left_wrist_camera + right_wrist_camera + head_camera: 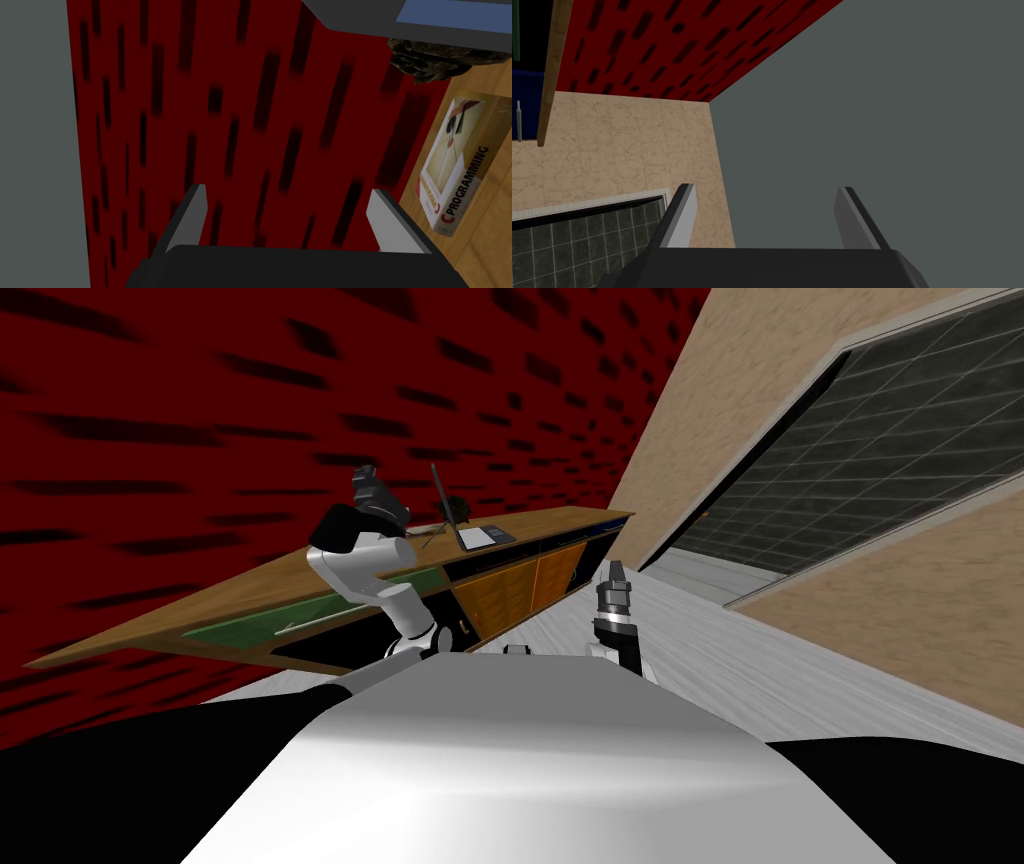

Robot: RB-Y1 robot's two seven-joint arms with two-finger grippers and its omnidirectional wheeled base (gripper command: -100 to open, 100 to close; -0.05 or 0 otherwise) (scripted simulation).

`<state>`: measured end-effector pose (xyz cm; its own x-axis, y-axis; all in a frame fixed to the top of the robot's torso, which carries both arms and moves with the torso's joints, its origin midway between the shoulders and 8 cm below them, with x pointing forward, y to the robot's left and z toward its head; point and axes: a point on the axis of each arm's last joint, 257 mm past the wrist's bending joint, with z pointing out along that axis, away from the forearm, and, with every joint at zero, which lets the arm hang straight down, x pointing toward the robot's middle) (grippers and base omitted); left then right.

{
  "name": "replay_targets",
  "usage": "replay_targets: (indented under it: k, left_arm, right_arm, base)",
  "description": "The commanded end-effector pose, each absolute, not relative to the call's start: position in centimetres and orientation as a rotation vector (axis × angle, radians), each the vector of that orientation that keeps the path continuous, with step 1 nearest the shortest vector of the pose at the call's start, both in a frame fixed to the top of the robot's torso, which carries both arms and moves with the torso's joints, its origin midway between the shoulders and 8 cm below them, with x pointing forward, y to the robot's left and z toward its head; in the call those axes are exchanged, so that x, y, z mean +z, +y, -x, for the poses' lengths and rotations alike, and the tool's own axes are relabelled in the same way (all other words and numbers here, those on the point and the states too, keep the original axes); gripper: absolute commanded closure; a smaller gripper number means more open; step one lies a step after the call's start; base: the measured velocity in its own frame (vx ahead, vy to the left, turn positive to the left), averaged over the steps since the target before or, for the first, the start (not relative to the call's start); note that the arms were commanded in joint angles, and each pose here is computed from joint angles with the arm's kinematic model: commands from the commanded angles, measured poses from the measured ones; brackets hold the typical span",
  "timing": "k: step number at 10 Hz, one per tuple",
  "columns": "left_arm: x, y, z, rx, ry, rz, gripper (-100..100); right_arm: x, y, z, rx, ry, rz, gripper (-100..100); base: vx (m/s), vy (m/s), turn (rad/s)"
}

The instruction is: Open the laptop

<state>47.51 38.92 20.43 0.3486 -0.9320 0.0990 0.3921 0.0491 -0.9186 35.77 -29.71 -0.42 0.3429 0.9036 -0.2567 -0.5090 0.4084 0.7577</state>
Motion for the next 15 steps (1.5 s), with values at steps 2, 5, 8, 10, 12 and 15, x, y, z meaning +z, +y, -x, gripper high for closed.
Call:
replay_targets:
  k: [2,5,8,10,12,15]
  left_arm:
    - [20.9,38.6,-48.2,-1.160,0.641,1.153,-100]
    - [21.9,37.8,-49.0,-1.224,0.641,1.212,-100]
    - [22.0,37.1,-49.5,-1.254,0.659,1.266,-100]
    - [22.3,36.4,-49.9,-1.287,0.669,1.298,-100]
    - [22.6,35.6,-50.3,-1.320,0.681,1.329,-100]
    - [23.2,33.6,-50.8,-1.387,0.710,1.383,-100]
  right_arm:
    - [-0.4,-29.7,-35.8,1.000,0.741,-0.628,0]
    - [-0.4,-29.7,-35.8,1.000,0.741,-0.628,0]
    - [-0.4,-29.7,-35.8,1.000,0.741,-0.628,0]
    - [-0.4,-29.7,-35.8,1.000,0.741,-0.628,0]
    - [-0.4,-29.7,-35.8,1.000,0.741,-0.628,0]
    - [-0.4,-29.7,-35.8,1.000,0.741,-0.628,0]
  base:
    - [0.016,-0.053,0.075]
    - [0.020,-0.048,0.087]
    - [0.005,-0.035,0.060]
    - [0.014,-0.033,0.074]
    - [0.003,-0.029,0.066]
    - [0.004,-0.028,0.073]
